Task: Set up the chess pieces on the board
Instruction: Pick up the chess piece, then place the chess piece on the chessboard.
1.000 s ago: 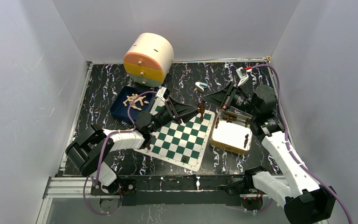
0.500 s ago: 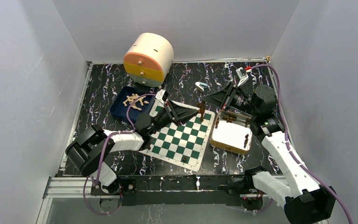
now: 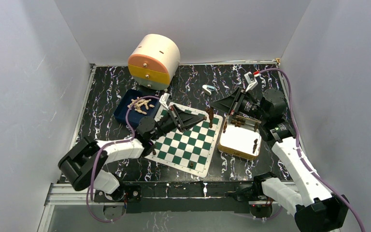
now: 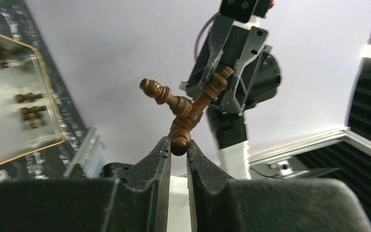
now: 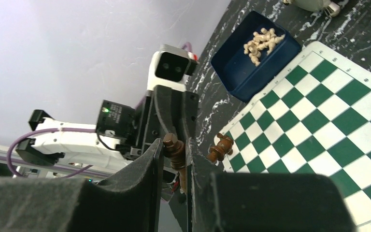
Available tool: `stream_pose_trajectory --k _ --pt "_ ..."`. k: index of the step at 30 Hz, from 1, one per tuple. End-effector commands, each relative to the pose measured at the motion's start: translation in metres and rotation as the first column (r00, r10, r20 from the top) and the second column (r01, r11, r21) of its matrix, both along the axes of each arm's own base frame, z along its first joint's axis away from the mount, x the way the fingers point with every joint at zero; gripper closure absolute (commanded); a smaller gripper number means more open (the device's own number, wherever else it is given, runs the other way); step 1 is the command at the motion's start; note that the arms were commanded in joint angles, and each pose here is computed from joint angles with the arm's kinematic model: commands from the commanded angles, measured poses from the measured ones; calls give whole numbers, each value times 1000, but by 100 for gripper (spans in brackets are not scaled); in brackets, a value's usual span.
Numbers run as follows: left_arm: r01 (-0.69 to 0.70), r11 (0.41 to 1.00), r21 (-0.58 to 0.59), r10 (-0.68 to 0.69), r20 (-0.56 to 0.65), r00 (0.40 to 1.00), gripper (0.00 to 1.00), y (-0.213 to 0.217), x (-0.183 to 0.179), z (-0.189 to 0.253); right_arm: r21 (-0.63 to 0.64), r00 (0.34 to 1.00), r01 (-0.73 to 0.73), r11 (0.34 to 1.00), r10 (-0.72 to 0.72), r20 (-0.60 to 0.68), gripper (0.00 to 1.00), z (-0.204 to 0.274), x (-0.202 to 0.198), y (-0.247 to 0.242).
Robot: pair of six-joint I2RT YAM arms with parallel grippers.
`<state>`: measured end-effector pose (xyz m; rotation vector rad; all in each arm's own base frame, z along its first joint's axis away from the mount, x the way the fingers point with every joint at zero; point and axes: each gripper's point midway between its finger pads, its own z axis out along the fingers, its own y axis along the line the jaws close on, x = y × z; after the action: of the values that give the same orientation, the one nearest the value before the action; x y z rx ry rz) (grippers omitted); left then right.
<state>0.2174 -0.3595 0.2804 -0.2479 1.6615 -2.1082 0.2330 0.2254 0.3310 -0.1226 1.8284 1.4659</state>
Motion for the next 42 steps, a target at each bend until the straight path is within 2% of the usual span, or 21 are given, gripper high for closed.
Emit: stream_pose_trajectory --k 1,4,7,10,12,13,16,19,20,22,25,31,42 --pt "-48 985 165 37 73 997 98 8 -6 -16 -43 997 35 998 -32 70 93 4 -2 -6" --pt "-106 941 323 72 115 991 98 18 -4 -34 -69 997 49 996 -45 66 93 -3 0 -9" --pt "-180 839 514 113 160 981 98 36 2 -57 -98 997 59 993 -54 58 93 -11 -1 -11" --pt "-253 684 685 134 223 966 98 62 8 -75 -119 997 58 991 -51 58 93 -17 -2 -12" --pt "-284 556 781 146 245 959 98 83 14 -88 -131 997 58 990 -51 58 92 -20 -2 -13" --pt "-281 474 834 151 237 960 98 96 14 -101 -136 997 61 989 -54 58 92 -22 -2 -14" --pt "-325 292 899 173 285 943 100 125 24 -114 -146 997 64 987 -56 61 92 -25 -2 -14" --pt "-341 134 931 190 313 930 100 151 34 -126 -161 996 63 985 -53 68 92 -27 -1 -15" --pt "-342 97 935 201 318 927 96 158 36 -127 -168 996 64 984 -53 71 92 -27 -1 -15" --pt "-321 20 947 221 309 925 93 173 39 -137 -189 996 62 980 -48 76 91 -28 0 -16" --pt "-290 -29 957 255 288 923 93 192 40 -148 -213 994 78 974 -59 96 91 -27 0 -20" --pt "-222 -63 973 312 230 922 96 220 40 -171 -224 993 77 972 -53 108 91 -29 1 -20" --pt "-117 -101 988 312 143 939 97 230 24 -205 -218 994 56 974 -35 99 91 -34 0 -17"
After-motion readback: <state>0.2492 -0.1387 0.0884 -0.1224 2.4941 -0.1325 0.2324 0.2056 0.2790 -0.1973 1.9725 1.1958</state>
